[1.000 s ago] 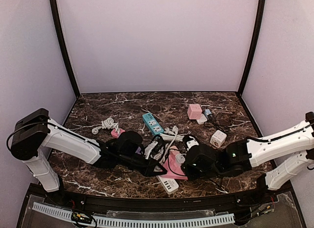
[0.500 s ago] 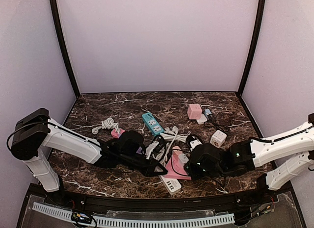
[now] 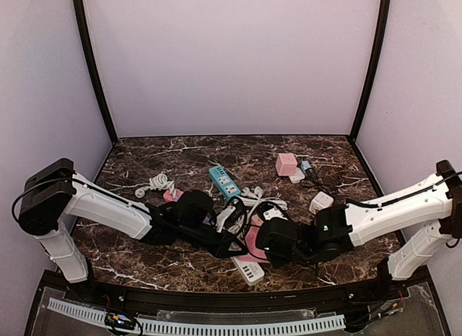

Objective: Pull the plug off the socket
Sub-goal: Remove the plug from the socket.

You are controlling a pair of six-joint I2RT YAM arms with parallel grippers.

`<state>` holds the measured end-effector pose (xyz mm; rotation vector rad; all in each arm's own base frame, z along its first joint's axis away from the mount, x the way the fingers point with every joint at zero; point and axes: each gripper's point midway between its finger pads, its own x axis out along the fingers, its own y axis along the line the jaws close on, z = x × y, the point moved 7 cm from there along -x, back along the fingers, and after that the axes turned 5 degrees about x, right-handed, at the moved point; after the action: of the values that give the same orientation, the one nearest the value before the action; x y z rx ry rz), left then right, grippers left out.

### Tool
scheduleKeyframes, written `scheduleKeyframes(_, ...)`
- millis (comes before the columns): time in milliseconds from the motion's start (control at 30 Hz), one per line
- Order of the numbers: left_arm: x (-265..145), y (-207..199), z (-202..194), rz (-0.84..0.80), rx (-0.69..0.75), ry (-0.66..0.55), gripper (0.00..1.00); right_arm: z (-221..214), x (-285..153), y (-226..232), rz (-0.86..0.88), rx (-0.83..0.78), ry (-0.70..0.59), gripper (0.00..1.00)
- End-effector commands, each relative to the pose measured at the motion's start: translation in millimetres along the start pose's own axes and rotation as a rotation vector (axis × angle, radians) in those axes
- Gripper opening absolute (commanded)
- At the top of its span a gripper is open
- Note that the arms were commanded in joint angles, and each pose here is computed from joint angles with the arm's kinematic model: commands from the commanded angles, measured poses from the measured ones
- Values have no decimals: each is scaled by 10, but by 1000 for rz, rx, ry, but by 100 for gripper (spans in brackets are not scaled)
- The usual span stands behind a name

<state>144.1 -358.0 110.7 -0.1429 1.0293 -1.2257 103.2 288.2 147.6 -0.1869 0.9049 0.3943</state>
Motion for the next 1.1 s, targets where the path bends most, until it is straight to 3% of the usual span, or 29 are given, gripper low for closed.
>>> scheduleKeyframes(0,-20,576,-925,279,-154,367,1,129,-73,104,53,67,-53,0)
scheduleKeyframes(467,-11,599,-957,284,-157,376,1,250,-271,-142,282,271,-97,0)
scheduleKeyframes(1067,0,594,-934,289,-147,382,1,297,-242,51,243,162,-87,0)
